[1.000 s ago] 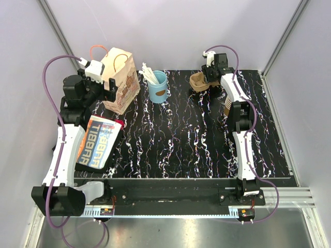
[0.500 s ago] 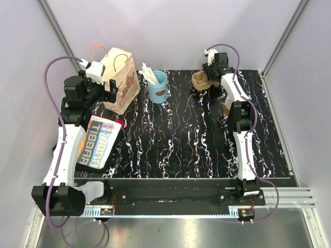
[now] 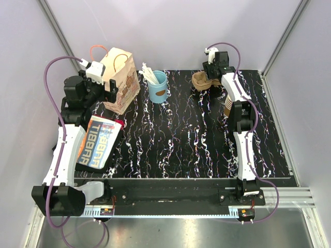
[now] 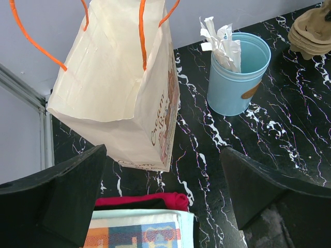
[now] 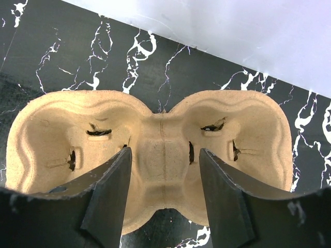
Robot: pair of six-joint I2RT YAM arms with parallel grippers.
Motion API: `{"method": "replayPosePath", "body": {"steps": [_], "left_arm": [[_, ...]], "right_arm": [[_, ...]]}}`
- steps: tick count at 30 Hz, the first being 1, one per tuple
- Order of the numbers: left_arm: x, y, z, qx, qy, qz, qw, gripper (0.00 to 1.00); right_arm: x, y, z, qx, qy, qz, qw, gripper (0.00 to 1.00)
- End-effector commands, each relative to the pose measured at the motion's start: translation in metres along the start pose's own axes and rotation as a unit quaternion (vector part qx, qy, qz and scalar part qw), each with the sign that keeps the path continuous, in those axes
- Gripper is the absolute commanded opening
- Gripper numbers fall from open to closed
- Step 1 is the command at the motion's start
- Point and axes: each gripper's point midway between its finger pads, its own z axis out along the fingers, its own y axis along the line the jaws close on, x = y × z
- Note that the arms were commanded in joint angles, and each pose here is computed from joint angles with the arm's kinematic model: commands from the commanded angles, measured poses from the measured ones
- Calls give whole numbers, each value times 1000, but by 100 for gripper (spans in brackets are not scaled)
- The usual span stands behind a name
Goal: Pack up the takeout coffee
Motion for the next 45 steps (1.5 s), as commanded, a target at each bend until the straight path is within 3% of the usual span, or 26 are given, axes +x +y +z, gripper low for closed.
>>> {"method": "replayPosePath", "body": {"steps": [1, 12, 21, 45], "left_arm": [[-18, -2, -3, 4, -36, 8, 999, 99], [-19, -2, -2, 6, -36, 8, 999, 99], [-19, -2, -1, 7, -35, 7, 999, 99], [-19, -2, -2, 6, -36, 7, 999, 99]], "right_arm": [[-44, -12, -26, 12, -50, 0, 999, 61], [-33, -8, -17, 5, -40, 1, 999, 56], [-25, -9, -12, 6, -33, 3, 999, 59], [-10, -4, -6, -11, -15, 9, 1000, 52]]}}
